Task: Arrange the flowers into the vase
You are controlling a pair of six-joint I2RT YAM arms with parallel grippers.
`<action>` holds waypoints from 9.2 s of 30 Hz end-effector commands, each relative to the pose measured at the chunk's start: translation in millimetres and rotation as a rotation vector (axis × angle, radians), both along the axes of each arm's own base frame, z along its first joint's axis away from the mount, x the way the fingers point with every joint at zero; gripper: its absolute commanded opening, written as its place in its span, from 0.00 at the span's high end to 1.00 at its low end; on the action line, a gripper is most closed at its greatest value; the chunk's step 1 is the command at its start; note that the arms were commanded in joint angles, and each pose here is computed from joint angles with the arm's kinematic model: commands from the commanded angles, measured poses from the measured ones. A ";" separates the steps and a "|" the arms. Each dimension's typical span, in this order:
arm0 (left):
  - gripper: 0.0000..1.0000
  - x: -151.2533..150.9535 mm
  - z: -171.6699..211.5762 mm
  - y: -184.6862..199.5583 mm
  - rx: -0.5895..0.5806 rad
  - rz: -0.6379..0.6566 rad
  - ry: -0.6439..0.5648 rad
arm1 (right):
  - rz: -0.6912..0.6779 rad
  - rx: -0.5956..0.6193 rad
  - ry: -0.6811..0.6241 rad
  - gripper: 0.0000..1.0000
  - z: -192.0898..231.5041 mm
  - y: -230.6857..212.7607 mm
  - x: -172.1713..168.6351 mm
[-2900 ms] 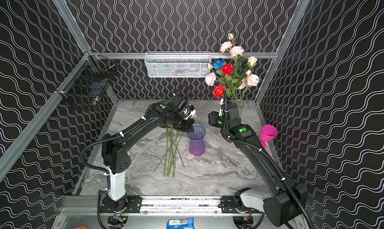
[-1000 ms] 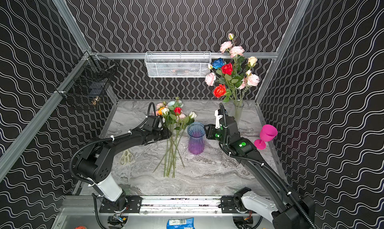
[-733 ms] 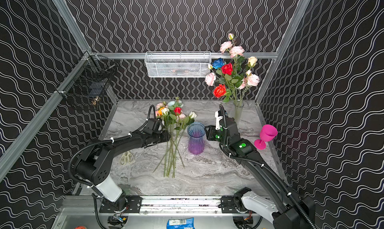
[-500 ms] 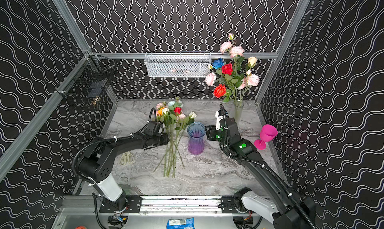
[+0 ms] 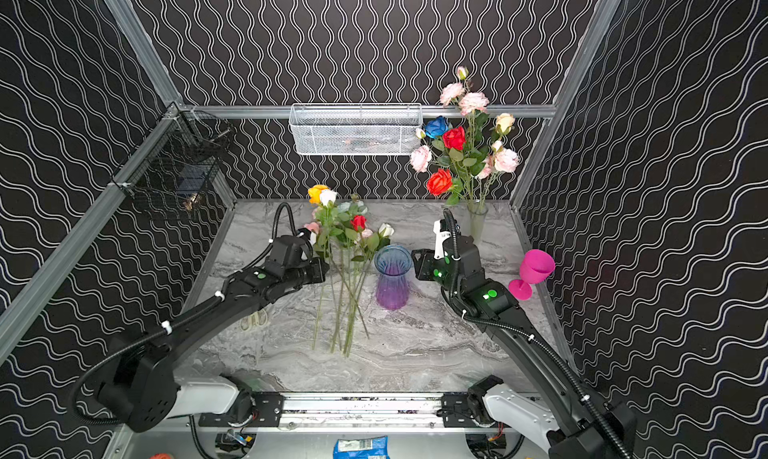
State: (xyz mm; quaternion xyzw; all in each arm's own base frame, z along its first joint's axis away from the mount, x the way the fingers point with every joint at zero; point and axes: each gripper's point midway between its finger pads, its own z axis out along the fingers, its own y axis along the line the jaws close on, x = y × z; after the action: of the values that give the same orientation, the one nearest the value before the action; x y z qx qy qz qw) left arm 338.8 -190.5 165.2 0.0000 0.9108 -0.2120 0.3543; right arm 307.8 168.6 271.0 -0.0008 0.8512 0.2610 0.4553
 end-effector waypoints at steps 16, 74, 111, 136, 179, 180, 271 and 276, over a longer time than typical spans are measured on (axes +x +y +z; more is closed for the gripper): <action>0.68 15.1 -69.1 32.9 0.441 0.075 0.098 | 0.029 0.028 -0.021 0.63 14.4 11.1 7.9; 1.00 -72.2 116.8 -44.0 -0.417 -0.296 -0.428 | 0.399 0.257 -0.126 0.47 78.6 78.8 -30.9; 0.18 -94.0 116.1 70.4 -0.389 0.282 -0.486 | 0.187 -0.067 -0.455 0.99 197.8 124.6 -14.0; 0.13 -93.9 55.7 105.9 -0.187 0.487 -0.306 | -0.166 -0.162 -0.525 1.00 241.6 8.0 35.6; 0.20 -36.2 -52.5 -6.9 0.125 0.023 -0.061 | 0.000 -0.146 -0.351 0.52 127.7 32.8 31.2; 0.21 -31.6 -55.2 -10.7 0.140 0.015 -0.054 | 0.017 -0.130 -0.357 0.51 130.0 33.0 25.3; 1.00 -129.1 202.9 -45.5 -0.552 -0.440 -0.788 | 0.601 0.251 -0.282 0.45 144.2 195.9 -57.6; 1.00 -131.2 198.9 -43.4 -0.536 -0.439 -0.778 | 0.635 0.272 -0.272 0.56 145.6 213.9 -54.1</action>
State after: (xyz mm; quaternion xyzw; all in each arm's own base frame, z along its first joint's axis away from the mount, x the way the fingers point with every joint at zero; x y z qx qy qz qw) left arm 218.4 -229.9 358.0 0.1483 0.6213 -0.4839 0.5982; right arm 254.0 374.2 399.3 -0.2401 0.7201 0.4739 0.4463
